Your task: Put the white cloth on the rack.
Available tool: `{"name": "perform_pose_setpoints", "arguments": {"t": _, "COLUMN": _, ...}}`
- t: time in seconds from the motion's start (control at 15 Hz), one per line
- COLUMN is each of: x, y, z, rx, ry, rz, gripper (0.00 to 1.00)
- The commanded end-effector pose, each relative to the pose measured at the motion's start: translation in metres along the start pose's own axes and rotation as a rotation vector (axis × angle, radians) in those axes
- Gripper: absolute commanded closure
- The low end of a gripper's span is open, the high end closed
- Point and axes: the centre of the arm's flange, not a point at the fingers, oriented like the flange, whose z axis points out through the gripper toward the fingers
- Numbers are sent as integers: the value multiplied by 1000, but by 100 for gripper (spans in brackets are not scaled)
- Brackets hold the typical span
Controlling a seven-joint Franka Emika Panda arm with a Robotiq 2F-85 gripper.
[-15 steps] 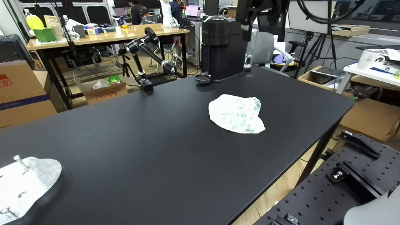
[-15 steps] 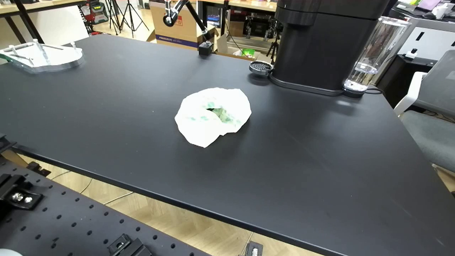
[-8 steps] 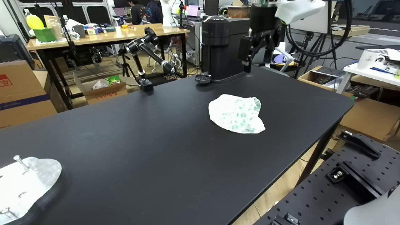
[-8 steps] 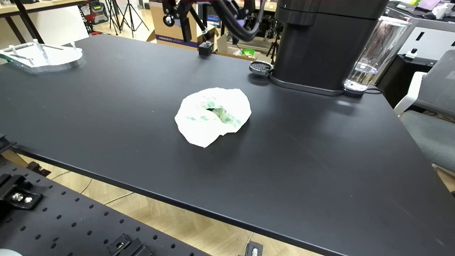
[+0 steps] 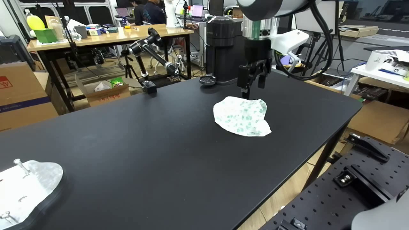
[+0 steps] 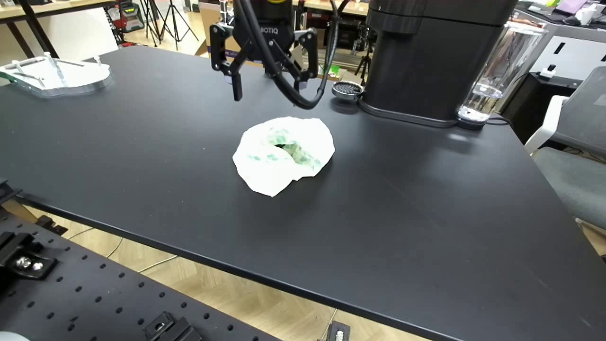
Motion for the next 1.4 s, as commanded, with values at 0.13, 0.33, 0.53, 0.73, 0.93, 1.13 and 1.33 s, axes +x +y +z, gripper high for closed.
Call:
{"name": "perform_pose_setpoints", "arguments": {"t": 0.13, "x": 6, "y": 7, "z": 30, "rx": 45, "ry": -58, "rz": -36, "gripper": 0}}
{"name": "perform_pose_setpoints", "arguments": {"t": 0.33, "x": 5, "y": 10, "z": 38, "rx": 34, "ry": -88, "rz": -26, "gripper": 0}}
{"name": "perform_pose_setpoints", "arguments": {"t": 0.53, "x": 4, "y": 15, "z": 42, "rx": 21, "ry": -99, "rz": -17, "gripper": 2}}
{"name": "perform_pose_setpoints", "arguments": {"t": 0.73, "x": 4, "y": 21, "z": 45, "rx": 19, "ry": -92, "rz": 23, "gripper": 30}}
{"name": "perform_pose_setpoints", "arguments": {"t": 0.93, "x": 5, "y": 26, "z": 46, "rx": 18, "ry": -84, "rz": 64, "gripper": 52}}
{"name": "perform_pose_setpoints", "arguments": {"t": 1.13, "x": 6, "y": 28, "z": 45, "rx": 22, "ry": -77, "rz": 125, "gripper": 73}}
{"name": "perform_pose_setpoints", "arguments": {"t": 1.33, "x": 8, "y": 29, "z": 37, "rx": 30, "ry": -71, "rz": 249, "gripper": 93}}
